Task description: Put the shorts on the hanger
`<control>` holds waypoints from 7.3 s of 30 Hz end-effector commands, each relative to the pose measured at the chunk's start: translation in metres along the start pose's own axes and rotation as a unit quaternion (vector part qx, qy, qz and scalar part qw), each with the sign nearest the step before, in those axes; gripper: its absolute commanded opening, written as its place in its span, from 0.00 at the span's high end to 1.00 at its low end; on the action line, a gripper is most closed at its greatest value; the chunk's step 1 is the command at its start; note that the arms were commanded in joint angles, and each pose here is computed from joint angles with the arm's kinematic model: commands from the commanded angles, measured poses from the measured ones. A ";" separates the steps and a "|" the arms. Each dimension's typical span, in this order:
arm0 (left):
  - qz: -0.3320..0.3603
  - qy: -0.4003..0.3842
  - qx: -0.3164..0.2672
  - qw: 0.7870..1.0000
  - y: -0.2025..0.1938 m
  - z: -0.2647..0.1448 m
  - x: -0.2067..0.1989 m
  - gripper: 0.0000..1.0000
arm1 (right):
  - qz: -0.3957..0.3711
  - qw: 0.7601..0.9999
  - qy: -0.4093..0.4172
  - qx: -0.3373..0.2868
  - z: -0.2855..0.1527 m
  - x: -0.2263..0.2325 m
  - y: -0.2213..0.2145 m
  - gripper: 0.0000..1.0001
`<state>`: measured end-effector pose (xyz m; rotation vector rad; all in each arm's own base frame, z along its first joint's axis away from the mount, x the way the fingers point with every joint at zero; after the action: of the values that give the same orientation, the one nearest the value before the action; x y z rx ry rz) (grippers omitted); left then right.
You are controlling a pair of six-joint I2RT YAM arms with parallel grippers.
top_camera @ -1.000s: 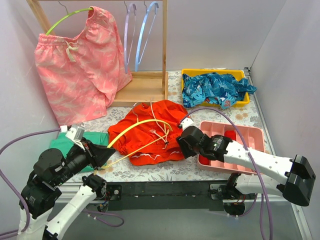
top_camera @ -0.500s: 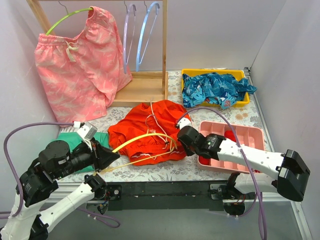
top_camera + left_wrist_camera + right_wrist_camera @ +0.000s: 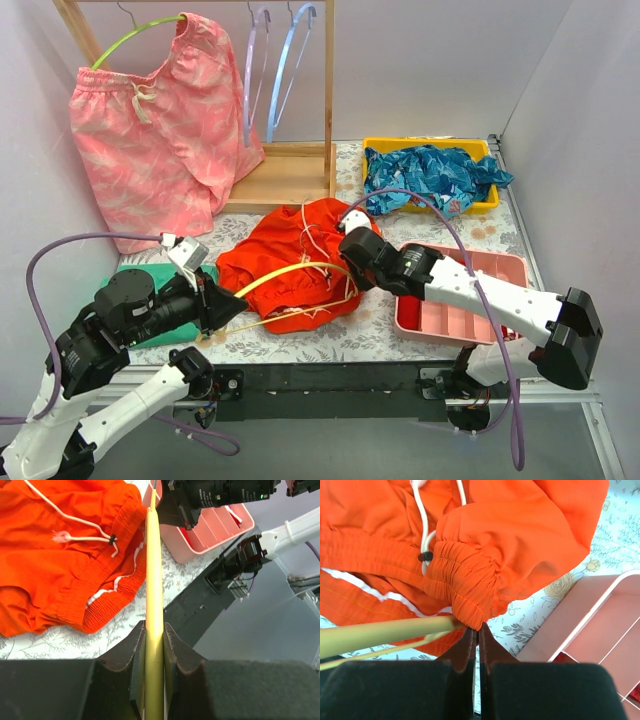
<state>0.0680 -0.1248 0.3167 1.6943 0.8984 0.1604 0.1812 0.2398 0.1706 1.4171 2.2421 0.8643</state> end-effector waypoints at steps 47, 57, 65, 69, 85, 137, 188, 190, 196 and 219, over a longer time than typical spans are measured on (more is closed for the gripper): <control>0.089 -0.051 -0.264 0.959 0.053 0.030 0.006 1.00 | 0.000 0.978 0.149 -0.146 -0.107 0.062 0.221 0.99; 0.064 -0.060 -0.312 0.946 0.054 0.031 0.008 1.00 | 0.005 0.976 0.161 -0.147 -0.111 0.063 0.185 0.82; 0.013 -0.080 -0.320 0.944 0.033 0.046 0.015 1.00 | 0.076 0.973 0.184 -0.117 -0.096 0.043 0.130 0.33; 0.009 -0.072 -0.331 0.941 0.038 0.047 0.018 1.00 | 0.149 0.966 0.179 -0.108 -0.098 0.025 0.117 0.23; 0.032 -0.073 -0.302 0.950 0.041 0.066 0.021 1.00 | 0.413 0.826 0.375 -0.078 -0.095 -0.017 0.148 0.18; -0.269 0.087 -0.037 0.959 -0.073 0.145 0.083 0.58 | 0.466 0.735 0.482 -0.100 -0.060 -0.012 0.115 0.99; -0.317 0.153 0.077 0.933 -0.114 0.133 0.034 1.00 | 0.464 0.669 0.526 -0.247 -0.106 -0.033 0.228 0.99; -0.314 0.161 0.085 0.932 -0.106 0.122 0.032 1.00 | 0.461 0.669 0.523 -0.260 -0.107 -0.036 0.236 0.99; -0.326 0.199 0.092 0.919 -0.091 0.084 0.034 1.00 | 0.452 0.665 0.529 -0.271 -0.113 -0.041 0.243 0.99; -0.345 0.089 -0.109 0.928 0.173 0.021 -0.052 1.00 | 0.524 0.623 0.452 -0.365 -0.203 -0.018 0.287 0.99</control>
<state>0.1138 -0.1880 0.4376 1.1602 1.5379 -0.1456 0.2779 0.2750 0.4365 2.1290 1.0578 2.7918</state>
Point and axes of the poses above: each gripper's point midway between its finger pads, its own z axis out along the fingers, its own x axis along the line the jaws close on, y = z × x, the point moved 3 cm from there along -z, back along the fingers, and after that the axes turned 6 degrees about z, right-handed, at the moved point
